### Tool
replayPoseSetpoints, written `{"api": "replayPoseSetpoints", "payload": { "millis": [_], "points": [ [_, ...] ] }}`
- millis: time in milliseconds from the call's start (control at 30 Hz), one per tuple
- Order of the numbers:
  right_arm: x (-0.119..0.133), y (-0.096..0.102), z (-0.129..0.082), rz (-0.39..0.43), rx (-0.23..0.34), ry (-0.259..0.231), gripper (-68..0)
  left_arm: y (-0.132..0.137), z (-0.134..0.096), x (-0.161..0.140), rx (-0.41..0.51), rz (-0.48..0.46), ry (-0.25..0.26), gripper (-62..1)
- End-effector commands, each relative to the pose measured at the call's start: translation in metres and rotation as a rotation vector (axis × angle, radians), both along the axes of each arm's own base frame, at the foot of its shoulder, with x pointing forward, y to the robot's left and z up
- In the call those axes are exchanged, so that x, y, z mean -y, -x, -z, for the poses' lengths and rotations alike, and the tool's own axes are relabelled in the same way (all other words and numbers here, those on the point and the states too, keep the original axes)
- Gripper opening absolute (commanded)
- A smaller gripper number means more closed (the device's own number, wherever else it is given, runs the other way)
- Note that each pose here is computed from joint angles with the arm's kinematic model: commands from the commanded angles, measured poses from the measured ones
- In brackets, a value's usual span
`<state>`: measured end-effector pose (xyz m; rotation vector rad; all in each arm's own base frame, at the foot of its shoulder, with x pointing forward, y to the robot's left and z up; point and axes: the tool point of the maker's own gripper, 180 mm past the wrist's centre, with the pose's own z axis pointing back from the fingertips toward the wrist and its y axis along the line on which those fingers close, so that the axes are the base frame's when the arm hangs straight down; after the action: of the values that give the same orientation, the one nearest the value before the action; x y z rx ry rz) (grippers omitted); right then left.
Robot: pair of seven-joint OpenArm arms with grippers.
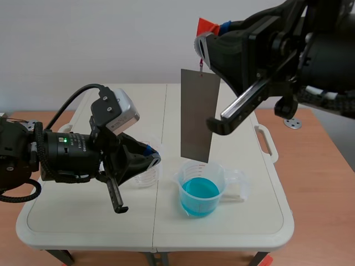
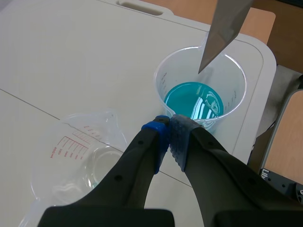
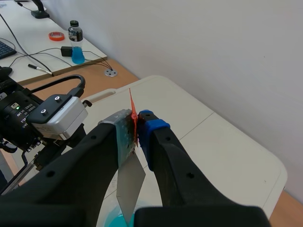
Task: Hold the metal plate by the orange handle, dip it into the blue solution, take it out and point at it, then put the plate back in the beaker on the left.
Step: 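Raise the plate and point at it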
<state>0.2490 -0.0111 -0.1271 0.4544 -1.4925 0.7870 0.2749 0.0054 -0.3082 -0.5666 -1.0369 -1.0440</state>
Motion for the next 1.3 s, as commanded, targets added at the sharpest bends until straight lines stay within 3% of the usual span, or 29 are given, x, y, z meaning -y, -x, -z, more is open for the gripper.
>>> {"api": "replayPoseSetpoints", "payload": {
  "millis": [0, 400, 667, 800, 1000, 1267],
  "points": [
    [-0.001, 0.003, -0.010, -0.013, 0.031, -0.016, -66.0, -0.001, -0.008, 0.004, 0.018, 0.006, 0.023, -57.5],
    [-0.001, 0.003, -0.010, -0.013, 0.031, -0.016, -66.0, -0.009, -0.015, -0.010, 0.043, -0.034, 0.020, -57.5],
    [-0.001, 0.003, -0.010, -0.013, 0.031, -0.016, -66.0, -0.010, -0.037, -0.067, 0.151, -0.170, -0.024, -57.5],
    [-0.001, 0.003, -0.010, -0.013, 0.032, -0.016, -66.0, -0.008, -0.045, -0.106, 0.198, -0.272, -0.071, -57.5],
    [-0.001, 0.003, -0.010, -0.012, 0.032, -0.016, -66.0, 0.005, -0.043, -0.175, 0.231, -0.465, -0.182, -57.5],
    [-0.001, 0.003, -0.010, -0.013, 0.032, -0.016, -66.0, 0.050, -0.029, -0.256, 0.220, -0.688, -0.358, -57.5]
  ]
}}
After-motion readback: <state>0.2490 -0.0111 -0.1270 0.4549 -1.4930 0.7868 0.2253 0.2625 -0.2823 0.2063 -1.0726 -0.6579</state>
